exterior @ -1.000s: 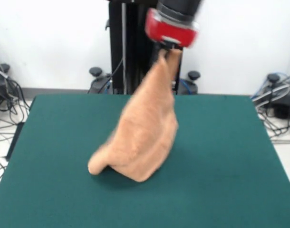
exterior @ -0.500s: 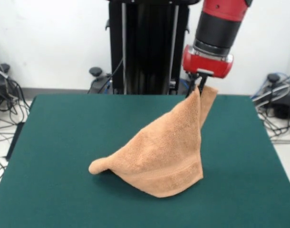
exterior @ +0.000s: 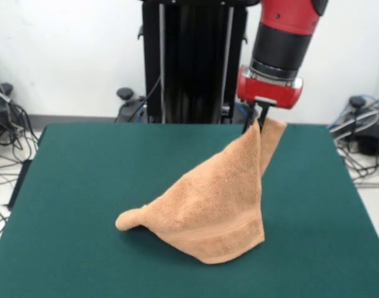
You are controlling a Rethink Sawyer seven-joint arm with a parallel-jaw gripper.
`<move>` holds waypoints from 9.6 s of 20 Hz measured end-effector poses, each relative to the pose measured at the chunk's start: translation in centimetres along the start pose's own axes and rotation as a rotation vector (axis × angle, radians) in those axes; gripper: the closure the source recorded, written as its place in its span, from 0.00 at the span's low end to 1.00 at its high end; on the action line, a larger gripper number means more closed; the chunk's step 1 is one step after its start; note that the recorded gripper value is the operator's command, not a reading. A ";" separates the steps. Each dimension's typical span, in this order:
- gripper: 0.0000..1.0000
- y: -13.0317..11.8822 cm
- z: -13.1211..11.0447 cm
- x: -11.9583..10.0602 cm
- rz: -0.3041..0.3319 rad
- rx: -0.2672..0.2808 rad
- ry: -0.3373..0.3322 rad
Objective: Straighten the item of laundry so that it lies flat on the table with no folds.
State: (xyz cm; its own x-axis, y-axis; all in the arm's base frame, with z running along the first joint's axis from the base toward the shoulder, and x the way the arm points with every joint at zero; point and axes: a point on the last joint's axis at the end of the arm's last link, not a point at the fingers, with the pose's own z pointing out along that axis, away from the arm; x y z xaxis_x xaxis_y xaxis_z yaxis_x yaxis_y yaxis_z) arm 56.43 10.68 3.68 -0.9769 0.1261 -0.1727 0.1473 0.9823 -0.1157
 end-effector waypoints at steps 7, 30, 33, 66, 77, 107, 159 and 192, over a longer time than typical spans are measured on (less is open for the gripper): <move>1.00 1.8 2.4 -0.7 0.073 -0.077 -0.014; 1.00 12.3 7.5 -1.1 0.230 -0.414 -0.047; 1.00 13.1 7.7 -0.7 0.229 -0.426 -0.040; 0.00 1.1 16.6 12.0 0.060 0.371 0.155; 0.00 -0.8 16.0 9.3 0.154 0.327 0.149; 0.00 9.0 5.6 -2.0 0.335 -0.395 0.066; 0.00 -10.6 18.9 9.7 -0.096 0.034 0.130; 0.00 -11.4 22.8 4.3 0.577 -0.726 0.070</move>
State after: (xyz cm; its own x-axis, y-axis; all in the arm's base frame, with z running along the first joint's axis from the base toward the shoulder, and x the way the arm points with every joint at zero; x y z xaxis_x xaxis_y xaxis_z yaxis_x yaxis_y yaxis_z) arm 54.07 -3.18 -18.09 -0.7932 0.6070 0.0491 0.5033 0.6080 0.6141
